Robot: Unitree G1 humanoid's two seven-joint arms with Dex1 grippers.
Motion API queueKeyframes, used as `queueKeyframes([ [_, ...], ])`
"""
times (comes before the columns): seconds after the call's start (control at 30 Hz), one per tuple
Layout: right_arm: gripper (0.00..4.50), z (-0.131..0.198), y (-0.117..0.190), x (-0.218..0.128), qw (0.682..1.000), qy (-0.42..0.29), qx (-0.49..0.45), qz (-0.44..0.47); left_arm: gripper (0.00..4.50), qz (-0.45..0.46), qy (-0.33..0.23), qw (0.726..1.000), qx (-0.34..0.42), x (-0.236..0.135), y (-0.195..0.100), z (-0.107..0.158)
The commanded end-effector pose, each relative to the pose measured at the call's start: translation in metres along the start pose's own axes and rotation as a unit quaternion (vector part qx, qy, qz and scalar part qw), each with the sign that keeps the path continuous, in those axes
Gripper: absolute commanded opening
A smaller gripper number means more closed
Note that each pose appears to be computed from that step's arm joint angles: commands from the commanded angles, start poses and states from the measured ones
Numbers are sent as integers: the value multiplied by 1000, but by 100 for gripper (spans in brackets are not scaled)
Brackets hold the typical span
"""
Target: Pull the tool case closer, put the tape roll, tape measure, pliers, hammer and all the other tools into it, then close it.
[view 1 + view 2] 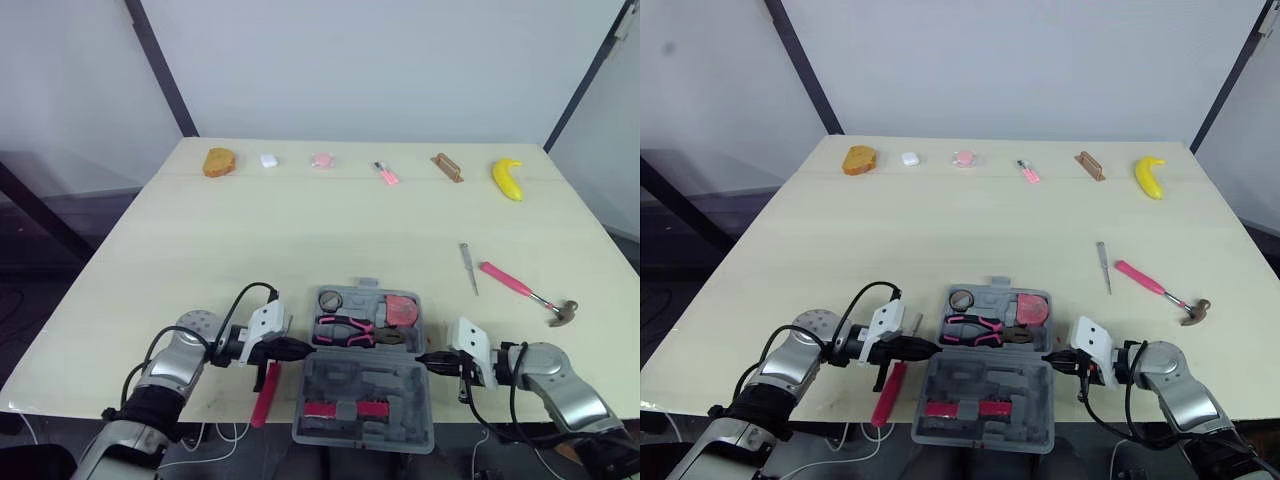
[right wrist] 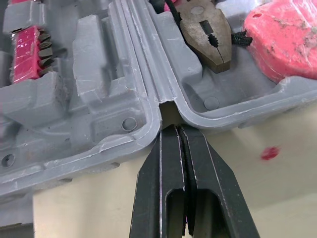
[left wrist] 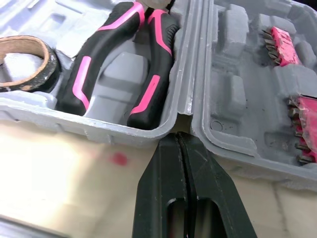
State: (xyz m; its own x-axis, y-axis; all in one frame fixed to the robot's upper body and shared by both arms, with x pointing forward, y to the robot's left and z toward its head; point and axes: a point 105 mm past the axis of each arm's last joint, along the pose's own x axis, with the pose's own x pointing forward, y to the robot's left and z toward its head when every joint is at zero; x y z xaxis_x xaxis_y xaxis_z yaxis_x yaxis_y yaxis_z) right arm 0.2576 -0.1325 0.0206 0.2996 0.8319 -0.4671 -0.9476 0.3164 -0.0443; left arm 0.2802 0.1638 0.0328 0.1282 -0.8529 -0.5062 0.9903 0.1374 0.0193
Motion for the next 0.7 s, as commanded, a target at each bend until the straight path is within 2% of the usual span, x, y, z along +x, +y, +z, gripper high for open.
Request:
queueKeyframes([
  [0.03,3,12,-7,2,1000,-19,-17,-13,0,-2,-9,1000,18,4,4,7],
  [0.27,3,15,-20,6,998,-25,-20,-45,0,7,15,1000,21,8,15,-6],
  [0.7,3,17,-35,8,996,-28,-32,-82,0,41,6,998,50,13,40,2],
])
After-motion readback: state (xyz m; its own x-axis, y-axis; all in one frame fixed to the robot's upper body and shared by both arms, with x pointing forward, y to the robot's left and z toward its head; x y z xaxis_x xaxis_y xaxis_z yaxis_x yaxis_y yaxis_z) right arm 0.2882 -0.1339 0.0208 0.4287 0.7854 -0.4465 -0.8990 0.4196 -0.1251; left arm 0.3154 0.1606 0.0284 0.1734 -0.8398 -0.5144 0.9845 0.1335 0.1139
